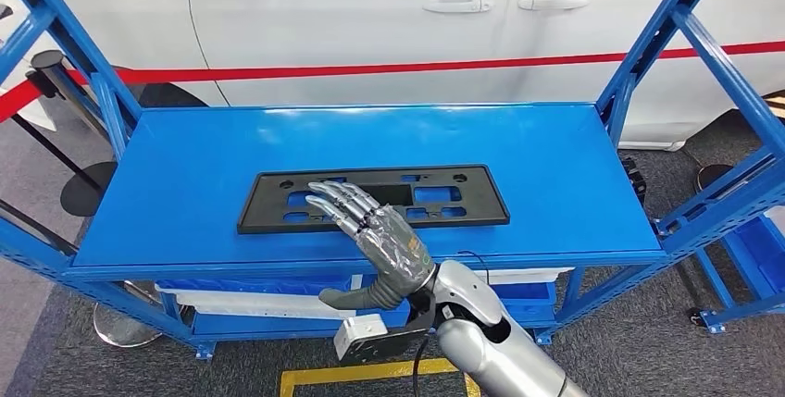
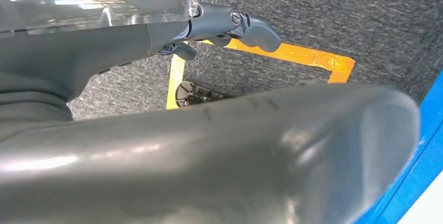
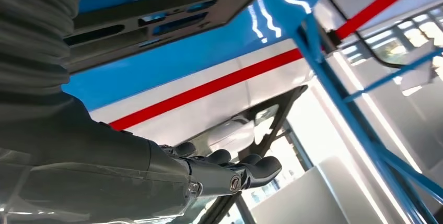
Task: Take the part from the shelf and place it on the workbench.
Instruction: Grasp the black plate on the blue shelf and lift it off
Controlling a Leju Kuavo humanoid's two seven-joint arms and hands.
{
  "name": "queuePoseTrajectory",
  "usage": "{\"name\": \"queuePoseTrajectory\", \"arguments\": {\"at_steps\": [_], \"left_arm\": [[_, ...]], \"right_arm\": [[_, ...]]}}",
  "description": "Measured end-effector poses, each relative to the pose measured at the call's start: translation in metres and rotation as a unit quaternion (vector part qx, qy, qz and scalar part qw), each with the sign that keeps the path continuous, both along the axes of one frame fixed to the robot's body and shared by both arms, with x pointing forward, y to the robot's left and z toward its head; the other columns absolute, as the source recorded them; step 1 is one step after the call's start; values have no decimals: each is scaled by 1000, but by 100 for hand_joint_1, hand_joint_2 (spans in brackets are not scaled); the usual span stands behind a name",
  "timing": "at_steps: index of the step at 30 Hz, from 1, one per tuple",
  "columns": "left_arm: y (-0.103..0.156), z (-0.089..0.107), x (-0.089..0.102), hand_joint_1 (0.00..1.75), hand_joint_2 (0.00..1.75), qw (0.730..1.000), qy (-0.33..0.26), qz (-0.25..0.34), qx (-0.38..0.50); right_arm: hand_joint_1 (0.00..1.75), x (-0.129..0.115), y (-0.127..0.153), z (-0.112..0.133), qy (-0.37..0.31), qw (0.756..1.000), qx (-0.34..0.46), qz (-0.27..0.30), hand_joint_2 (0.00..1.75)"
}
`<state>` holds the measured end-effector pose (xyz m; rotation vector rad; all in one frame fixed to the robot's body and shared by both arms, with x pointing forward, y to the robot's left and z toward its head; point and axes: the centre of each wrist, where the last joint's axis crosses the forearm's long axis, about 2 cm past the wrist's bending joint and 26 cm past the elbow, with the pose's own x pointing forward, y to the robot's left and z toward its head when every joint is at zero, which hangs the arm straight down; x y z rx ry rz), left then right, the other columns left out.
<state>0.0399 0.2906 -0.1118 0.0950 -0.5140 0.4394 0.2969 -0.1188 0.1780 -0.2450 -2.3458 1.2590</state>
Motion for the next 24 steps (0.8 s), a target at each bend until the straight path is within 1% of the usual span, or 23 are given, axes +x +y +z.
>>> {"name": "queuePoseTrajectory", "arguments": {"at_steps": [3,6,10,14,20,24], "left_arm": [[-1,0,-1,0,0,1000,1,-5,0],[-2,0,1,0,0,1000,-1,-11,-1],[-2,0,3,0,0,1000,-1,-14,2],[-1,0,3,0,0,1000,2,-18,3],[2,0,3,0,0,1000,9,-21,5],[2,0,2,0,0,1000,11,-22,6]], "right_arm": [[0,5,11,-2,-51,997,-33,-38,175],[0,14,29,-2,-105,989,-68,-78,175],[0,20,56,-8,-133,978,-116,-109,175],[0,26,80,-13,-136,973,-150,-114,175],[0,24,99,-27,-118,967,-200,-109,175],[0,22,104,-34,-106,964,-220,-103,175]]}}
